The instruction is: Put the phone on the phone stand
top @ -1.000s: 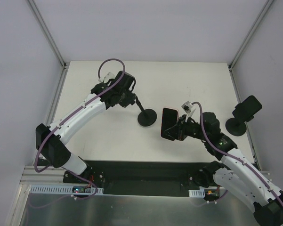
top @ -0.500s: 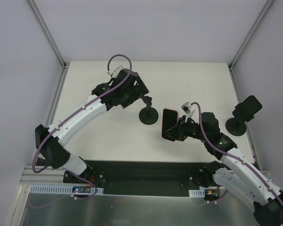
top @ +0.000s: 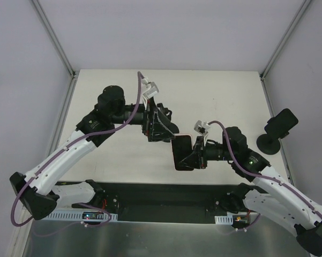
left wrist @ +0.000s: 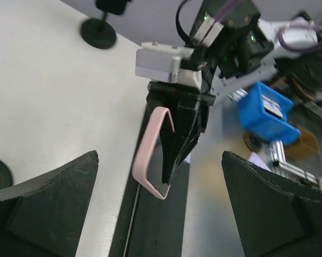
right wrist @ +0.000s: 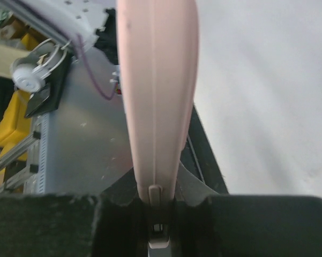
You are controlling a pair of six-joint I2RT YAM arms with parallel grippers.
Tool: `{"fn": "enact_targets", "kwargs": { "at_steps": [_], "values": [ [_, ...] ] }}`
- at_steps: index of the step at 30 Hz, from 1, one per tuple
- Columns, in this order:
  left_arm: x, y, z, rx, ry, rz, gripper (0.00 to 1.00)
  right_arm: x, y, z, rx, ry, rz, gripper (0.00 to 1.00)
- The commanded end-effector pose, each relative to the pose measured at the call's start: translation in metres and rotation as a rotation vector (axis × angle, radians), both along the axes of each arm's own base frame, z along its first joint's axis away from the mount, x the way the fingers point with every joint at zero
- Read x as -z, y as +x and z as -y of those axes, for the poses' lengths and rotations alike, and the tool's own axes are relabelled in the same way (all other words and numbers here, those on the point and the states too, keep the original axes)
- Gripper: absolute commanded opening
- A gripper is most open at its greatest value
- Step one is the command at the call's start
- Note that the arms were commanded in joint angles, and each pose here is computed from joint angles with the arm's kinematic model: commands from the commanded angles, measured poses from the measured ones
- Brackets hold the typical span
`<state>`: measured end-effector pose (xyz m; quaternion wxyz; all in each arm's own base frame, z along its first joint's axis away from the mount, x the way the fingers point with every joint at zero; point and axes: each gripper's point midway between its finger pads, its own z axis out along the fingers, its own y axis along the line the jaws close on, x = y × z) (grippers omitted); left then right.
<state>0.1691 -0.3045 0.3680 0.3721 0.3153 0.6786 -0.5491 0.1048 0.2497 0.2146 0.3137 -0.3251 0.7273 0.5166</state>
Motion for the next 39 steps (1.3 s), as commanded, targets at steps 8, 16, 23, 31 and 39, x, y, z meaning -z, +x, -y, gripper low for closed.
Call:
{"fn": "enact_targets", "kwargs": {
  "at_steps": [8,16,23,31,39],
  "values": [
    [0.000,-0.077,-0.001,0.538,-0.099,0.028,0.86,-0.099,-0.032,-0.038,-0.203,0.279,0.223,0.01],
    [0.006,-0.074,0.011,0.529,-0.091,-0.051,0.54,-0.100,-0.022,-0.049,-0.154,0.267,0.268,0.01],
    [0.012,-0.069,0.016,0.517,-0.079,-0.093,0.37,-0.094,-0.014,-0.053,-0.093,0.243,0.301,0.01],
    [0.013,-0.068,0.022,0.525,-0.070,-0.131,0.23,-0.090,-0.006,-0.057,-0.057,0.213,0.307,0.01],
    [0.006,-0.073,0.018,0.525,-0.085,-0.084,0.00,-0.085,-0.001,-0.061,-0.023,0.203,0.289,0.10]
  ]
}}
